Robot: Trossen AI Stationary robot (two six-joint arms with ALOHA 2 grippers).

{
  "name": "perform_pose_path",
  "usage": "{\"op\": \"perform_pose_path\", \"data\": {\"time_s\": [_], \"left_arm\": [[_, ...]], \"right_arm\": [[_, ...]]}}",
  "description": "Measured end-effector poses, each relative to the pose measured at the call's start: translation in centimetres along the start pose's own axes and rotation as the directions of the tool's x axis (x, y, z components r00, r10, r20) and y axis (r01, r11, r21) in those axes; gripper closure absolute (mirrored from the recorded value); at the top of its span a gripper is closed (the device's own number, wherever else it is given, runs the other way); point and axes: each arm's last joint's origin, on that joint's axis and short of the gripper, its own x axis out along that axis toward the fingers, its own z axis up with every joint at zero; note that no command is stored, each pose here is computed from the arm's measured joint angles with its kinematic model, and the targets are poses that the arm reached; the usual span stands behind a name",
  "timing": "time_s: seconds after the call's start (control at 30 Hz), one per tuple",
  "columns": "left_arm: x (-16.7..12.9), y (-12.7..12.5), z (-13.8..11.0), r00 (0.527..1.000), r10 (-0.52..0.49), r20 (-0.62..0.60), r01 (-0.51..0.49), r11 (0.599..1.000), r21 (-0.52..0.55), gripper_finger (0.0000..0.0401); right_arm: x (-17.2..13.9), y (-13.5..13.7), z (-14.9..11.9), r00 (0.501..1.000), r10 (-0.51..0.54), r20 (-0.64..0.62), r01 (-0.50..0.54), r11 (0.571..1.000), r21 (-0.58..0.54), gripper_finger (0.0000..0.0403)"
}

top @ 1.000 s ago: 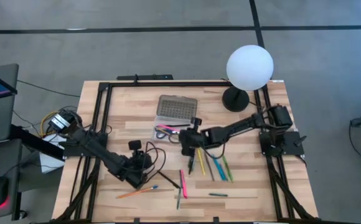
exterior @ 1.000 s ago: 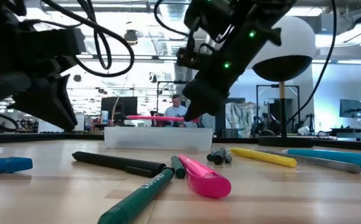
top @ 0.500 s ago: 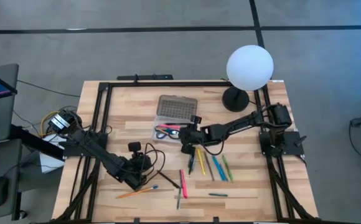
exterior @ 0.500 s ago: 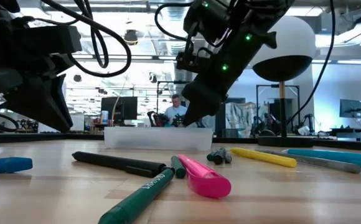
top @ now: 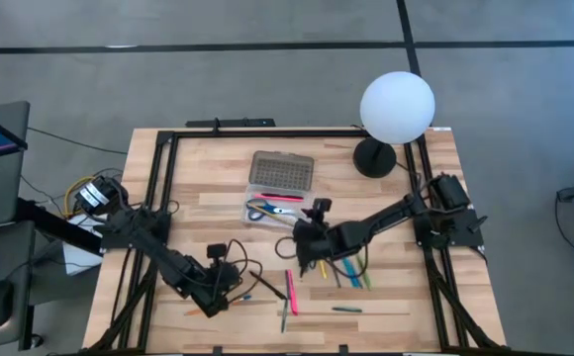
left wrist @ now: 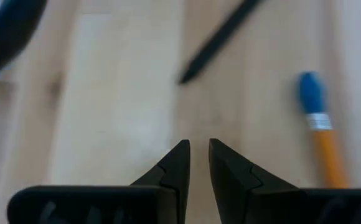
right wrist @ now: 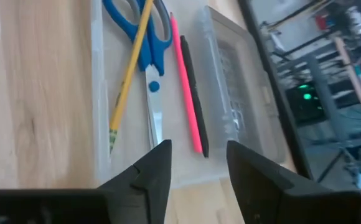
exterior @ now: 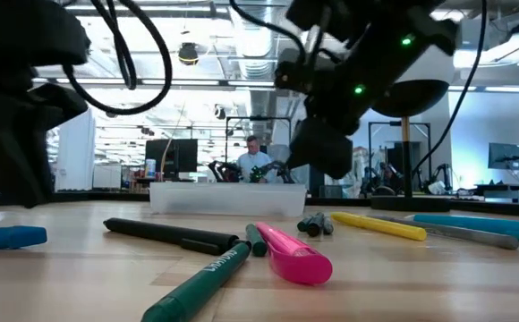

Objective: Pick & place school supplies into a supply box
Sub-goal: Put the orange pencil into the gray supply box

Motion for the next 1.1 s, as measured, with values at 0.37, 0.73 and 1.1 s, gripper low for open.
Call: {"op": "perform_pose_path", "data": {"time_s": [0.37, 0.73, 1.1], "left_arm": [[-0.6, -2.1, 0.7, 0.974, -0.213, 0.076, 0.216, 0.976, -0.038, 0.0346], [0.0, -2.3, 0.8, 0.974, -0.194, 0.117, 0.202, 0.978, -0.059, 0.0346], [1.3, -2.9, 0.7, 0.972, -0.196, 0.131, 0.206, 0.976, -0.070, 0.0290]], "right_arm": [[-3.3, 1.9, -1.3, 0.990, -0.137, 0.033, 0.139, 0.990, -0.038, 0.0270], [-3.7, 2.1, -1.8, 0.989, -0.146, 0.020, 0.147, 0.989, -0.032, 0.0269], [-3.8, 2.0, -1.9, 0.989, -0.145, 0.012, 0.146, 0.989, -0.028, 0.0275]]}}
